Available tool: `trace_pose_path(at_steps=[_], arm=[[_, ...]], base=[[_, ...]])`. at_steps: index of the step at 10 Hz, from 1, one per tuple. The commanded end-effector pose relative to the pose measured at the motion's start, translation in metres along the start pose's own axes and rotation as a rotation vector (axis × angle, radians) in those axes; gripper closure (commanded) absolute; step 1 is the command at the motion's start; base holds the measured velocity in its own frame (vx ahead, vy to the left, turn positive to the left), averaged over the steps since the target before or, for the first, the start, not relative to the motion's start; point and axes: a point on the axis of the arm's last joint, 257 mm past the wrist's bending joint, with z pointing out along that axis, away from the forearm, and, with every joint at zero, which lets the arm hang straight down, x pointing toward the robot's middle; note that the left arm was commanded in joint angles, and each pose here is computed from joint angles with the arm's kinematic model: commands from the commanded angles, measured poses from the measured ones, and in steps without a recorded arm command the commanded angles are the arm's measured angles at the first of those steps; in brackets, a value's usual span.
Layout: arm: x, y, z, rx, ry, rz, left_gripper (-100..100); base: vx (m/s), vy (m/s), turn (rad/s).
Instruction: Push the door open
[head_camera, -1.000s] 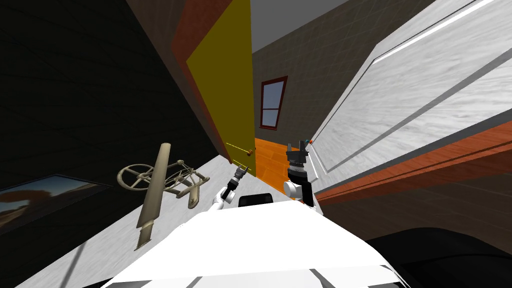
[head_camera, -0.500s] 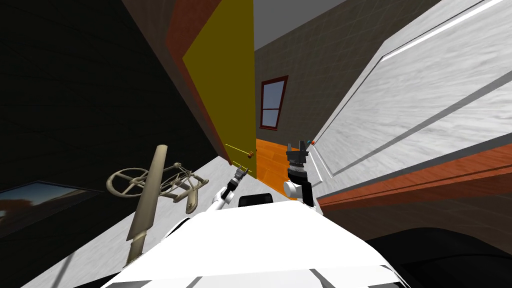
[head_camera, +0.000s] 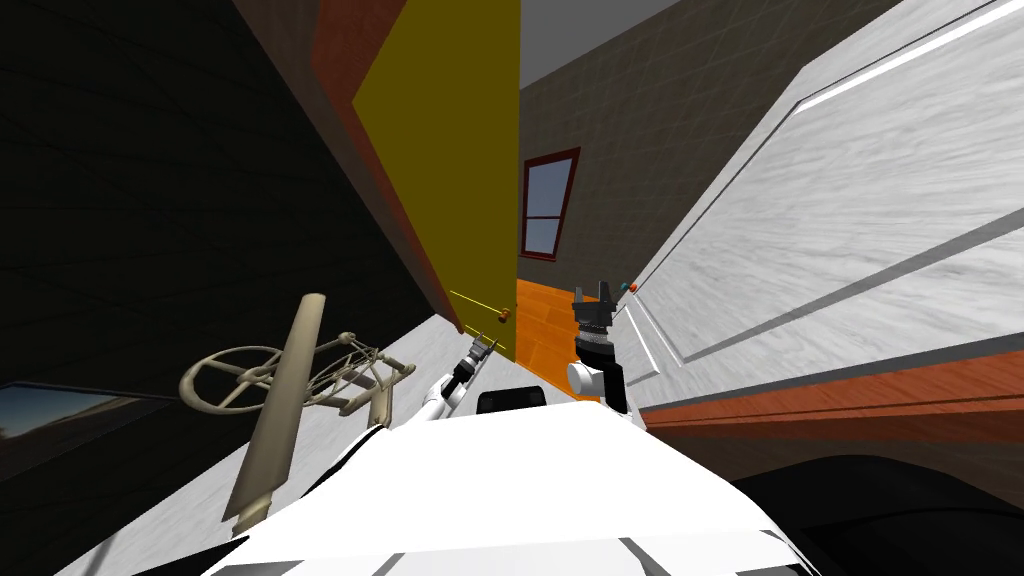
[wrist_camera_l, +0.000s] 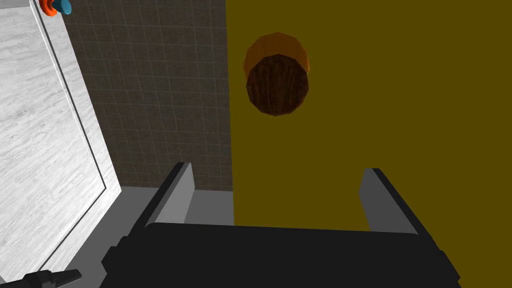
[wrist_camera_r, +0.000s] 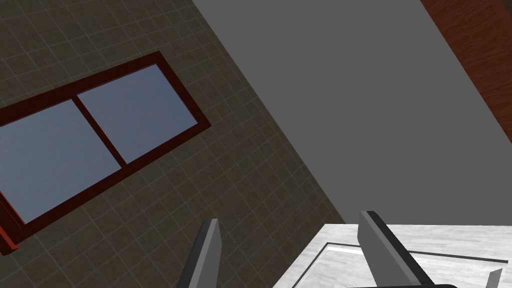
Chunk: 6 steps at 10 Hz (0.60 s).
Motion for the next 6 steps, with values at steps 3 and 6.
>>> trace_pose_path(at_steps=[3,6], arm=[[0.0006,-0.0001,0.0013,-0.005,0.001,0.003,-100],[0.0015,-0.0004,0.0039,-0.016,0.003,0.0,-100]], base=[[0.096,-0.035,-0.022],[0.205,-0.127,-0.032]])
